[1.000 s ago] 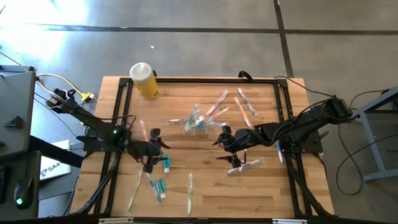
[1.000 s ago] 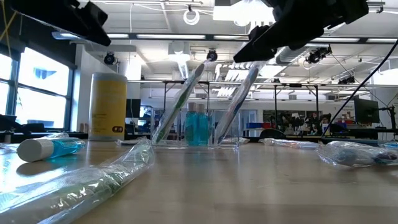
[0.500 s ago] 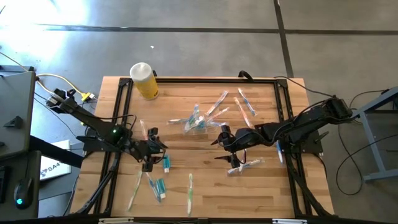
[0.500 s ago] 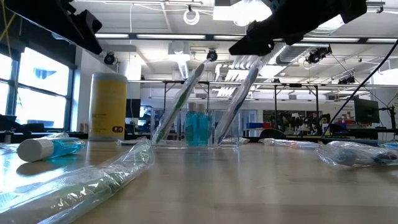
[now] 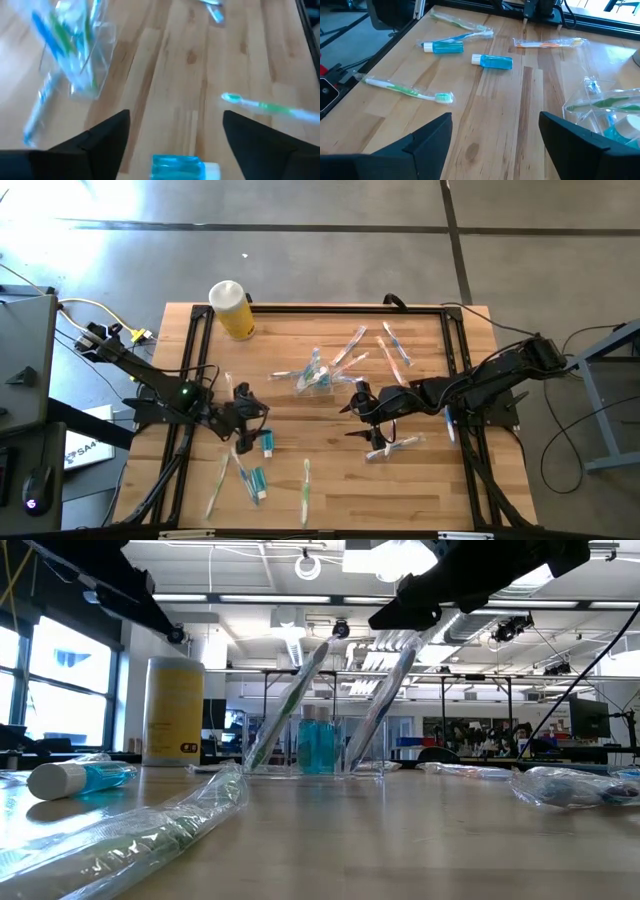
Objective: Pick & Place toothbrushing station
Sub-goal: Put the blue mouthwash into the transparent organizer
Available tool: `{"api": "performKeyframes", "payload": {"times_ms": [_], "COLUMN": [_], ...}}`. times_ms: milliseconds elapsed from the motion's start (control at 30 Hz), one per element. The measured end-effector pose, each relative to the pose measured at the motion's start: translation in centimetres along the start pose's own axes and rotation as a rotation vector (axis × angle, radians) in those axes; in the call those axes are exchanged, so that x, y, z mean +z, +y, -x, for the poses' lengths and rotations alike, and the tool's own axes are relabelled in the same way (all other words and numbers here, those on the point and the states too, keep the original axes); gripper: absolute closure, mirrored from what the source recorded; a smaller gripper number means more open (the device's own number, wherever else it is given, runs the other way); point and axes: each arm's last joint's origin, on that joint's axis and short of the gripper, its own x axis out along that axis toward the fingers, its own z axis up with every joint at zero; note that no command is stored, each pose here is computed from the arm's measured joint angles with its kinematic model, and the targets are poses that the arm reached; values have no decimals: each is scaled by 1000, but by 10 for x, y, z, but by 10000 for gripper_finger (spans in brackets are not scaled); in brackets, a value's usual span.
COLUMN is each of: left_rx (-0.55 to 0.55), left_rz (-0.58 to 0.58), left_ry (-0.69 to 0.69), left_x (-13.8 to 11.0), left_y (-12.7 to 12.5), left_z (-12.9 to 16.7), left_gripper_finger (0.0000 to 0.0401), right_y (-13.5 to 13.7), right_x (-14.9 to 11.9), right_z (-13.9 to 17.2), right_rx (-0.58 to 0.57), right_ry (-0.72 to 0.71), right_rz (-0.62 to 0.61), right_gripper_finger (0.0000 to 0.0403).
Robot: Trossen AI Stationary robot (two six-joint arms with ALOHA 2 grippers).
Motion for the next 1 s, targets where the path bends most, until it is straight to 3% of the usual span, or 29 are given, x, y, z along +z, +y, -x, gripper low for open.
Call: {"api": "performKeyframes", "payload": {"times_ms": [200, 333, 467, 667, 1000], "left_rx": [-49, -6, 25, 110, 253], "left_rz": [463, 566, 763, 959, 1040], "left_ry": [98, 135, 193, 282, 414], "left_x": [-4, -9, -14, -25, -48], "left_y": [-1, -1, -4, -8, -17], "left_z": [0, -5, -13, -29, -64], "left_gripper_finger": [50, 45, 45, 45, 46], "right_y": [0, 0, 0, 1, 5], "right_x": [0, -1, -3, -6, -6], "right_z": [0, 0, 0, 0, 0], "right_rx": [0, 0, 8, 33, 142], "right_ry": [4, 7, 27, 62, 60], "right_rz": [8, 8, 9, 1, -5], "right_gripper_finger": [113, 113, 113, 113, 113]}}
